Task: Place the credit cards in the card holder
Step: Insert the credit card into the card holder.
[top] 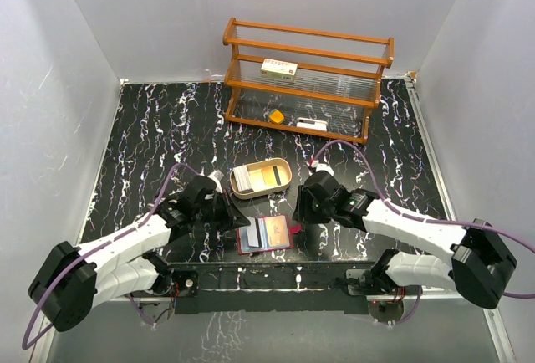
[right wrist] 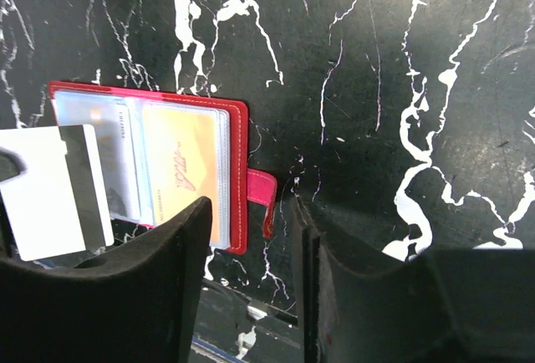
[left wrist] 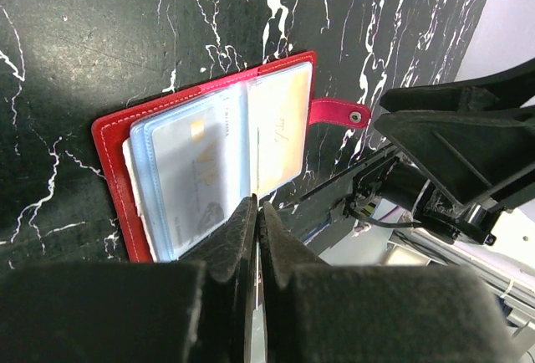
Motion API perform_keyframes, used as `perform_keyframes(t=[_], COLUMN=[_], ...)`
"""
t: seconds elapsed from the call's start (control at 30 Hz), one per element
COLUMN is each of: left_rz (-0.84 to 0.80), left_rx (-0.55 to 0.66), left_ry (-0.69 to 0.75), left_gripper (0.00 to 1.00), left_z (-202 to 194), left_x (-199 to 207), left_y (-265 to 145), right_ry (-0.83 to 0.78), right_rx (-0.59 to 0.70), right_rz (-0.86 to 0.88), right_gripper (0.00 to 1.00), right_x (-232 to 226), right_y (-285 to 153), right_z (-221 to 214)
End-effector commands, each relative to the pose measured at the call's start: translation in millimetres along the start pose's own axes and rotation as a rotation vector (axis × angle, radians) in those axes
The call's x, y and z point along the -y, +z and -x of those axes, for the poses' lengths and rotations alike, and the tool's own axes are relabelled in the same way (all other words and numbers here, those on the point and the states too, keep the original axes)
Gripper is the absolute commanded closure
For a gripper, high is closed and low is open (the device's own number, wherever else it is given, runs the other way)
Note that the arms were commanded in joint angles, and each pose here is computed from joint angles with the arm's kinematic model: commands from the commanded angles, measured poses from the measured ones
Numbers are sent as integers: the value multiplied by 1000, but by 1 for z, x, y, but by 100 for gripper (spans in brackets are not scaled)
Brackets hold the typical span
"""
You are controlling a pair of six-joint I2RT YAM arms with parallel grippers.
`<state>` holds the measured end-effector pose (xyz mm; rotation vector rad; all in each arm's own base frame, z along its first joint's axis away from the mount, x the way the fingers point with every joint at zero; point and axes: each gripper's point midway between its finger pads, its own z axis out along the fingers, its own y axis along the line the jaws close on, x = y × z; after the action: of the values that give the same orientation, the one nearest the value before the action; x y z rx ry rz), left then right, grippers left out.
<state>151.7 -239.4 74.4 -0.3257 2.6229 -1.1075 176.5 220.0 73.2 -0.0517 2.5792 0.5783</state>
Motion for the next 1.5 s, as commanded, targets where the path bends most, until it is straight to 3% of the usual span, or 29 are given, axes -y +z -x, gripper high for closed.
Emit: perform_keyframes(t=[0.0, 0.33, 0.5, 0.63, 0.73, 1.47], left_rz=[-58, -62, -67, -77, -107, -113], left_rx=[-16, -19, -22, -25, -44, -74], left_ry=[20, 10, 10, 10, 5, 11], left_gripper=[100, 100, 100, 100, 100, 100], left_z=[-4, -7, -8, -8, -11, -15], left_x=[5, 0, -1, 0, 4, -1], left_y=[3, 8, 9, 10, 12, 22], right_ry=[-28, -36, -38, -44, -53, -58], right_rx=[28, -25, -23, -33, -44, -51], right_rz=[51, -18, 7, -1, 1, 2], right_gripper=[62, 65, 77, 93, 98, 100], right_x=[-8, 5, 3, 7, 10, 16], right_y=[11, 23, 25, 26, 29, 28], right_z=[4, -7, -9, -14, -19, -26])
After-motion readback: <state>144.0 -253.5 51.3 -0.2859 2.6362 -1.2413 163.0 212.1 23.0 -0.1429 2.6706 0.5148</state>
